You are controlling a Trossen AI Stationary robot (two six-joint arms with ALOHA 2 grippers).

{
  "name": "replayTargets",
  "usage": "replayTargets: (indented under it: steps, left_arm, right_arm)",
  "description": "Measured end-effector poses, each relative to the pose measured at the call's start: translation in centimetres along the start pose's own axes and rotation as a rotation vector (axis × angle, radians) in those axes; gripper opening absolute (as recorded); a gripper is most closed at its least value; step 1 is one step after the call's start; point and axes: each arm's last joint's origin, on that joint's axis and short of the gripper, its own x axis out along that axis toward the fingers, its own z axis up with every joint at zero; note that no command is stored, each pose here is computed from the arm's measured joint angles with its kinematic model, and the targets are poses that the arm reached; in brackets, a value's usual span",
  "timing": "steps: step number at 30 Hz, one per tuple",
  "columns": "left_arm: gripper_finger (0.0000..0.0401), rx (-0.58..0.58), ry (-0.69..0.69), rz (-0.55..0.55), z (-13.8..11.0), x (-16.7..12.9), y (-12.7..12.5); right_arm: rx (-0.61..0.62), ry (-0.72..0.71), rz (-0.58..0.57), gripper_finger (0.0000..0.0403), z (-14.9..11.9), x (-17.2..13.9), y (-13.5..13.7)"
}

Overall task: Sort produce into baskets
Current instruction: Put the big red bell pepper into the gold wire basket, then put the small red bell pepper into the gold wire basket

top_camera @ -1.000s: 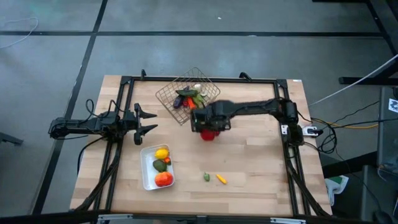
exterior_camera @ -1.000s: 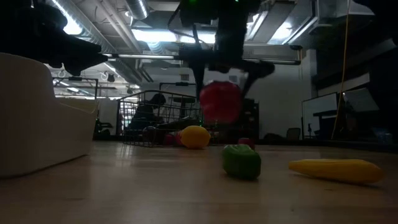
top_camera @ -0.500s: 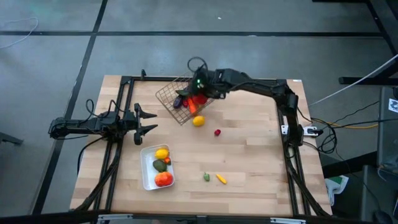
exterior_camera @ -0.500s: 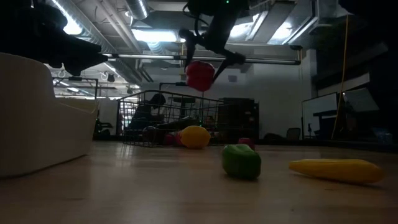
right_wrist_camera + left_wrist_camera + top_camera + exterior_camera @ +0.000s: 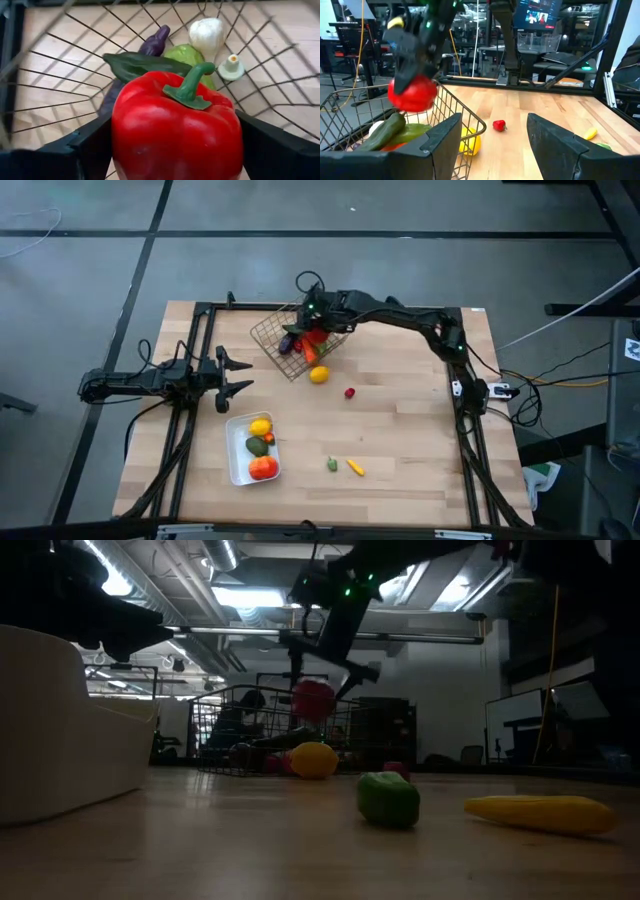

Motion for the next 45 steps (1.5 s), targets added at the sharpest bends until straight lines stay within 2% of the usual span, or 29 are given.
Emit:
replayTargets:
  steps: [5,16,23,31,36,40,45]
  left_arm:
    - [0.0221,0.0,0.0,0.0,0.0,0.0,0.0]
    - [0.0221,0.0,0.0,0.0,0.0,0.0,0.0]
    - [0.0221,0.0,0.0,0.0,0.0,0.0,0.0]
    - [0.0221,0.0,0.0,0.0,0.0,0.0,0.0]
    - [0.0221,0.0,0.0,0.0,0.0,0.0,0.0]
    - [0.0221,0.0,0.0,0.0,0.0,0.0,0.0]
    - [0.0221,0.0,0.0,0.0,0.0,0.0,0.0]
  right_arm:
    - [-0.057,0.0,0.0,0.0347,-0.2,1.5,0.1]
    - [-0.201,-0.013,-0.031,0.0348,-0.3,1.6,-0.1]
    - [-0.26,-0.008,-0.036,0.0394,-0.3,1.6,-0.1]
    - [-0.338,0.002,0.016,0.0369,-0.1,1.1,0.2]
    - [-0.534,0.018,0.061,0.0359,0.1,-0.8,0.3]
    - [-0.749,0.035,0.127,0.0349,0.3,-3.9,0.3]
    - [-1.022,0.14,0.196,0.0342,-0.2,-8.4,-1.0]
